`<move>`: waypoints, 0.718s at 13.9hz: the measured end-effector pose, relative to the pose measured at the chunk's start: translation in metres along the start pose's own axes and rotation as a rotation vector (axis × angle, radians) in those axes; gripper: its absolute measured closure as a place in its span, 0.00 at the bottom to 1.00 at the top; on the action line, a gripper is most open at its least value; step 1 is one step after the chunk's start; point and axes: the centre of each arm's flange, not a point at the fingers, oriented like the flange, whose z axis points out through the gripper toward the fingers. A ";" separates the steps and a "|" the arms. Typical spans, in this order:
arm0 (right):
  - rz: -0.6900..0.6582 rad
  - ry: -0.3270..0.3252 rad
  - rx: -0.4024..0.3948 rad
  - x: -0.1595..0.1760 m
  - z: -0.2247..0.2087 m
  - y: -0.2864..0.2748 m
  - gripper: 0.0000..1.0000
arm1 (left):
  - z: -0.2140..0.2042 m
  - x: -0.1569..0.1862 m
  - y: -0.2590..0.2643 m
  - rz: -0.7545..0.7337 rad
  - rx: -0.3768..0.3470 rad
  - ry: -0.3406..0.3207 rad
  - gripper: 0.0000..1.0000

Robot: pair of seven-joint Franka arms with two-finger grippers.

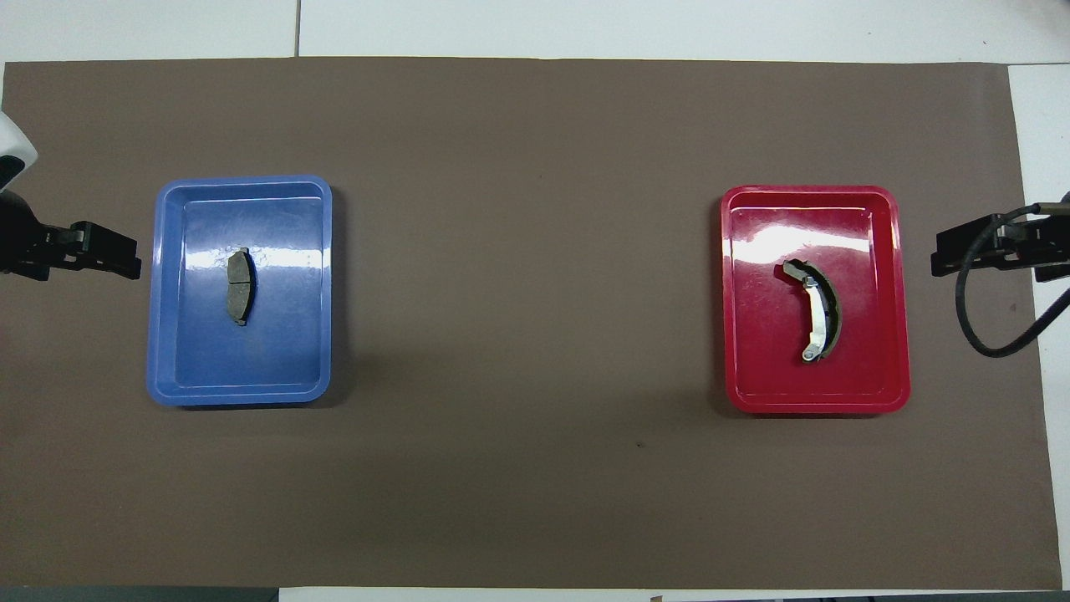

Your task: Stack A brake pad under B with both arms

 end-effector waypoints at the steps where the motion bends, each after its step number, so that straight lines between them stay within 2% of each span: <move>1: 0.000 0.000 0.000 0.000 0.000 0.000 0.00 | 0.000 0.000 0.000 0.000 0.000 0.000 0.00; 7: 0.000 0.000 0.000 0.000 0.000 0.000 0.00 | 0.000 0.000 0.000 0.000 0.000 0.003 0.00; 10: 0.000 0.000 0.000 0.000 0.000 0.000 0.00 | 0.003 0.003 0.000 0.000 0.001 0.024 0.00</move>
